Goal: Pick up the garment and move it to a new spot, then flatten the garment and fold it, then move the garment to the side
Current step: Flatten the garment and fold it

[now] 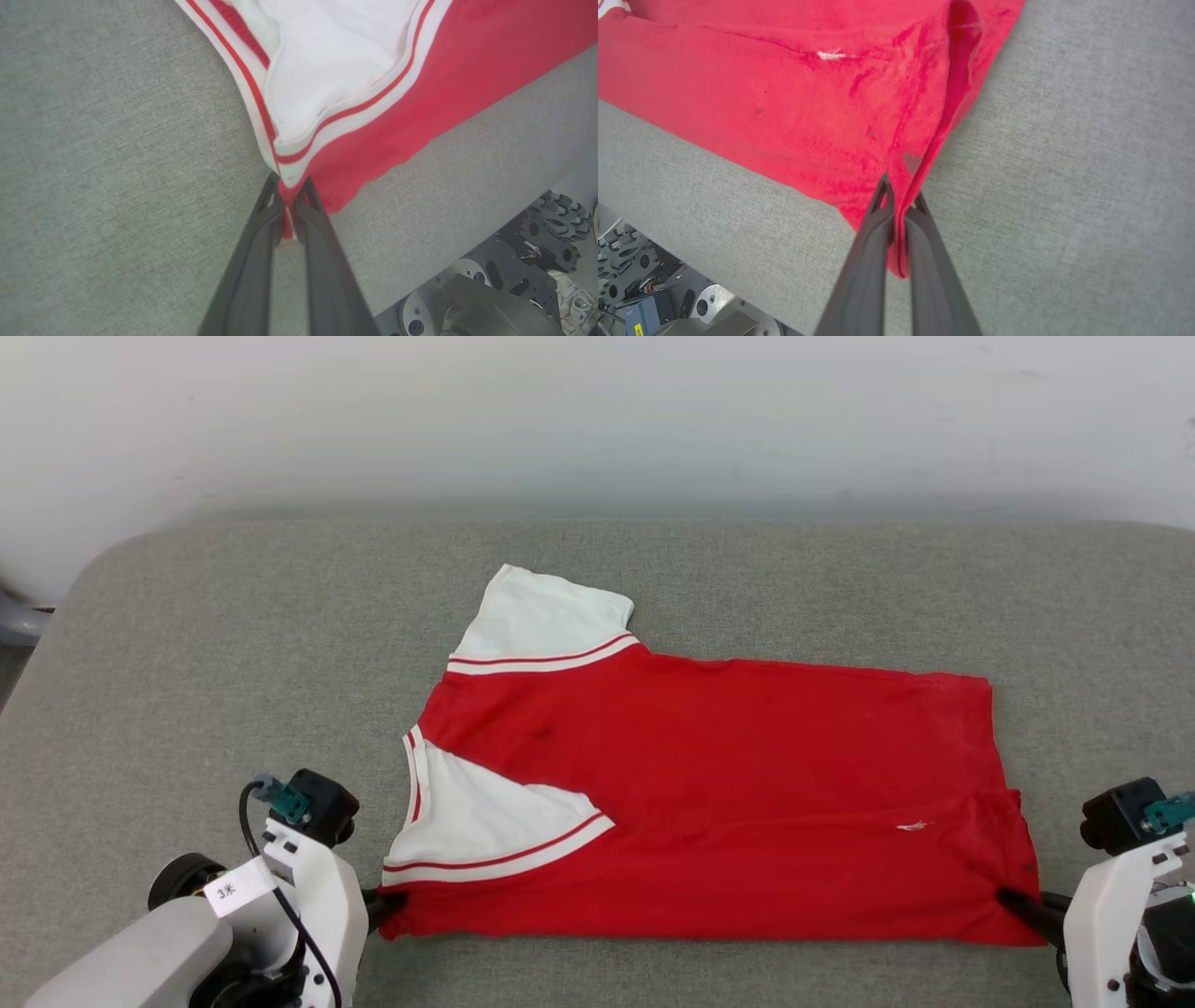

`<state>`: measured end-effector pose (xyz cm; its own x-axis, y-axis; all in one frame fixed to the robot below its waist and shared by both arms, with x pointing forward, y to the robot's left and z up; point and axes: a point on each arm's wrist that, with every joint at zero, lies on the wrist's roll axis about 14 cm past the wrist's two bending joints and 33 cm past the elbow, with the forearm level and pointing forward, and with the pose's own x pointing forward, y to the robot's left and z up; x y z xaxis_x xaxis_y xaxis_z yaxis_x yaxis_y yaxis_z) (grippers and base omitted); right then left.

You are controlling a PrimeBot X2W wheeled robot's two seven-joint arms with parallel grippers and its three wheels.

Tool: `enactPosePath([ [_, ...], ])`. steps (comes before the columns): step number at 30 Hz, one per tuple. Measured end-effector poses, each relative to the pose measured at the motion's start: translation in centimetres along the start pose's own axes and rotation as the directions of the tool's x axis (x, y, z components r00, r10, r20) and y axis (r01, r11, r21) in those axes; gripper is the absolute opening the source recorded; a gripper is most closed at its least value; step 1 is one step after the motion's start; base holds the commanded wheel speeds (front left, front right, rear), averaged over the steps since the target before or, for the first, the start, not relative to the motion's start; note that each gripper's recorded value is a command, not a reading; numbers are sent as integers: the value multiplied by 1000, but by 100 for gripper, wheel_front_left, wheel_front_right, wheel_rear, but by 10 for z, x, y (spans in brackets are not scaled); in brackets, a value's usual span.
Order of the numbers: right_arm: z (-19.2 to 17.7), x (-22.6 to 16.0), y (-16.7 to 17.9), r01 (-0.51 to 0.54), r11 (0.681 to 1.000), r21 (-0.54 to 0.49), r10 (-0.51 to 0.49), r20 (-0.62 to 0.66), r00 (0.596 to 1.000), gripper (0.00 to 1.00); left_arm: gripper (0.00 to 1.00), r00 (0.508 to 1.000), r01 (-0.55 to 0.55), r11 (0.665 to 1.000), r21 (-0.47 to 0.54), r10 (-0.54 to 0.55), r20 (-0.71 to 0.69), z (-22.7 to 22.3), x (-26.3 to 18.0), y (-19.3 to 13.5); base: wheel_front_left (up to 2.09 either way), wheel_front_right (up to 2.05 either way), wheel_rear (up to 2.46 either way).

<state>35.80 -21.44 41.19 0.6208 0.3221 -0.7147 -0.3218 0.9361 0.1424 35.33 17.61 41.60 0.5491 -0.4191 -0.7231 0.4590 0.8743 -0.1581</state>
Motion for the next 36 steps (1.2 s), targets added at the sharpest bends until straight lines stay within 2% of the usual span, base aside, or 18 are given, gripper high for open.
enactPosePath([
  [8, -15, -14, -5, 12, 999, 31, -11, -18, 1000, 0, 0, 999, 4, 1000, -29, -5, -42, -24, -6, -8, 0, 0, 0],
  [17, -43, 6, -4, 25, 996, 86, -15, -105, 994, 0, 0, 995, -10, 997, -78, 3, -98, -46, 10, -5, 0, 0, 0],
  [18, -43, 7, -3, 26, 995, 91, -17, -97, 995, 5, 0, 995, -15, 997, -77, 7, -100, -47, 10, -5, 0, 0, 0],
  [19, -40, 8, -3, 25, 995, 97, -17, -80, 997, 44, 69, 996, -20, 997, -72, 14, -88, -46, 10, -4, 0, 0, 0],
  [20, -36, 8, -2, 24, 994, 106, -19, -53, 998, 100, 100, 997, -28, 997, -68, 23, -73, -43, 9, -2, 0, 0, 0],
  [23, -21, 3, -2, 25, 995, 98, -28, 22, 999, 100, 100, 998, -45, 998, -49, 43, -40, -37, 3, 4, 0, 0, 0],
  [27, 18, -12, -7, 48, 996, 77, -63, 220, 974, 100, 100, 996, -77, 997, -19, 78, 43, -15, -10, 13, 0, 0, 0],
  [30, 48, -26, -11, 69, 994, 86, -97, 379, 920, 100, 100, 982, -98, 995, 9, 95, 165, 22, -20, 18, 0, 0, 0],
  [33, 74, -43, -18, 110, 989, 103, -148, 528, 836, 100, 100, 950, -147, 987, 57, 125, 285, 62, -28, 24, 0, 0, 0],
  [36, 87, -52, -18, 136, 984, 113, -176, 613, 770, 100, 100, 915, -187, 978, 93, 139, 378, 99, -34, 28, 0, 0, 0],
])
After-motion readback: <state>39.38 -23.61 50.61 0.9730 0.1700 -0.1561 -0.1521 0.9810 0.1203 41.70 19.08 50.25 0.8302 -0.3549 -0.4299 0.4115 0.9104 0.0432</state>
